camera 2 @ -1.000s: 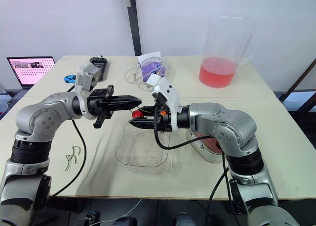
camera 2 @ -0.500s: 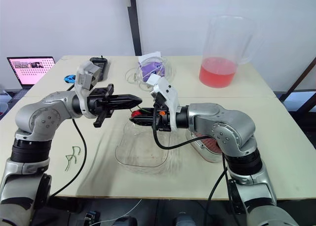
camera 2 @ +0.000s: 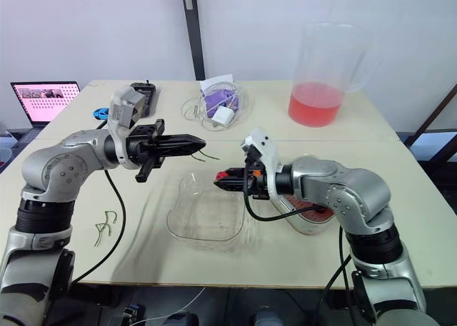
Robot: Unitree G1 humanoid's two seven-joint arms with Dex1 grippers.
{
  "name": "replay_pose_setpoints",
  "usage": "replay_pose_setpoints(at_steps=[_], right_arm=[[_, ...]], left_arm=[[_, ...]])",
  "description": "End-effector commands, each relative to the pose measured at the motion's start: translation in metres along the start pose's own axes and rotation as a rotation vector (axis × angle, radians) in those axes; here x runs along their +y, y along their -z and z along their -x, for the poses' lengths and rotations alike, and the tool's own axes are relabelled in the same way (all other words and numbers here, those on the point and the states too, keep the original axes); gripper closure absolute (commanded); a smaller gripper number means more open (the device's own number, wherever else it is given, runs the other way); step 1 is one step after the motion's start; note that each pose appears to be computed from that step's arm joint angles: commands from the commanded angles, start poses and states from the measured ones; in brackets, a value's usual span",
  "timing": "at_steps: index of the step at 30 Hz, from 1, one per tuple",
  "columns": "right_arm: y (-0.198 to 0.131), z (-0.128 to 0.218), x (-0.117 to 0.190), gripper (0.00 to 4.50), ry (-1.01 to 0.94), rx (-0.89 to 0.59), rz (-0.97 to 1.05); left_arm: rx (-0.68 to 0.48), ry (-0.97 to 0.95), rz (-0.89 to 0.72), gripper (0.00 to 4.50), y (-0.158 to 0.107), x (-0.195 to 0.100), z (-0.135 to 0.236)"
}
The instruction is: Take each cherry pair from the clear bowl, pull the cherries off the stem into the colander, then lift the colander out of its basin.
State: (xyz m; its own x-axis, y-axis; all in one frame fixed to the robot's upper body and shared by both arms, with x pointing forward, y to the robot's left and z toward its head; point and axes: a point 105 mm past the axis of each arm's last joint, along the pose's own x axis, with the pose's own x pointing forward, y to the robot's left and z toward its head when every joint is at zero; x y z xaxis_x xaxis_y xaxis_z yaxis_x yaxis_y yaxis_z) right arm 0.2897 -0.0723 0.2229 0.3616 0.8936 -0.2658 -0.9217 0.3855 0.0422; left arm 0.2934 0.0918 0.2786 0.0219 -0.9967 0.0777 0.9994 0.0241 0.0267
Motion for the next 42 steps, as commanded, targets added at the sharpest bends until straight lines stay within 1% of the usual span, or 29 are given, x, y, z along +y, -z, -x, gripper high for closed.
replay_pose_setpoints(at_steps=[1, 2, 4, 6, 9, 11, 17, 18, 20, 21, 25, 27, 31, 34, 36, 39, 42], right_arm=[[-0.023, 0.052, -0.023, 3.46, 0.142, 0.038, 0.130], [-0.019, 0.071, -0.033, 3.46, 0.201, 0.113, 0.165], [-0.007, 0.098, -0.047, 3.46, 0.270, 0.245, 0.199], [0.006, 0.120, -0.058, 3.46, 0.311, 0.351, 0.211], [0.023, 0.139, -0.067, 3.46, 0.332, 0.475, 0.249], [0.029, 0.141, -0.068, 3.46, 0.314, 0.512, 0.254], [0.044, 0.125, -0.072, 3.46, 0.274, 0.506, 0.239], [0.045, 0.123, -0.073, 3.21, 0.272, 0.500, 0.237], [0.046, 0.123, -0.074, 2.55, 0.269, 0.507, 0.234], [0.045, 0.125, -0.074, 2.13, 0.271, 0.514, 0.237], [0.033, 0.131, -0.075, 0.06, 0.273, 0.512, 0.252], [0.028, 0.133, -0.073, 0.02, 0.270, 0.510, 0.258], [0.004, 0.137, -0.063, 0.02, 0.237, 0.452, 0.258], [-0.025, 0.137, -0.051, 0.02, 0.170, 0.285, 0.213], [-0.038, 0.135, -0.042, 0.02, 0.115, 0.191, 0.204], [-0.058, 0.126, -0.019, 0.02, -0.025, 0.020, 0.153], [-0.065, 0.115, 0.004, 0.02, -0.142, -0.062, 0.180]], left_arm=[[-0.020, -0.012, -0.053, 4.50, -0.010, -0.003, 0.007], [-0.019, -0.020, -0.053, 4.50, -0.009, -0.003, 0.009], [-0.017, -0.033, -0.052, 4.50, -0.006, -0.003, 0.011], [-0.013, -0.047, -0.052, 4.50, -0.004, -0.004, 0.014], [-0.009, -0.057, -0.049, 4.50, 0.000, -0.005, 0.017], [-0.006, -0.066, -0.050, 4.50, 0.002, -0.005, 0.018], [0.008, -0.092, -0.049, 4.50, 0.010, -0.007, 0.022], [0.010, -0.094, -0.049, 4.50, 0.010, -0.007, 0.022], [0.013, -0.097, -0.050, 4.50, 0.011, -0.008, 0.022], [0.015, -0.100, -0.051, 4.50, 0.011, -0.008, 0.023], [0.018, -0.110, -0.052, 4.50, 0.012, -0.010, 0.025], [0.019, -0.112, -0.051, 4.50, 0.012, -0.011, 0.026], [0.020, -0.121, -0.049, 4.50, 0.012, -0.013, 0.029], [0.025, -0.133, -0.049, 4.50, 0.012, -0.013, 0.032], [0.033, -0.146, -0.049, 4.50, 0.012, -0.013, 0.035], [0.042, -0.176, -0.049, 4.50, 0.011, -0.014, 0.042], [0.067, -0.229, -0.041, 4.50, 0.011, -0.016, 0.056]])
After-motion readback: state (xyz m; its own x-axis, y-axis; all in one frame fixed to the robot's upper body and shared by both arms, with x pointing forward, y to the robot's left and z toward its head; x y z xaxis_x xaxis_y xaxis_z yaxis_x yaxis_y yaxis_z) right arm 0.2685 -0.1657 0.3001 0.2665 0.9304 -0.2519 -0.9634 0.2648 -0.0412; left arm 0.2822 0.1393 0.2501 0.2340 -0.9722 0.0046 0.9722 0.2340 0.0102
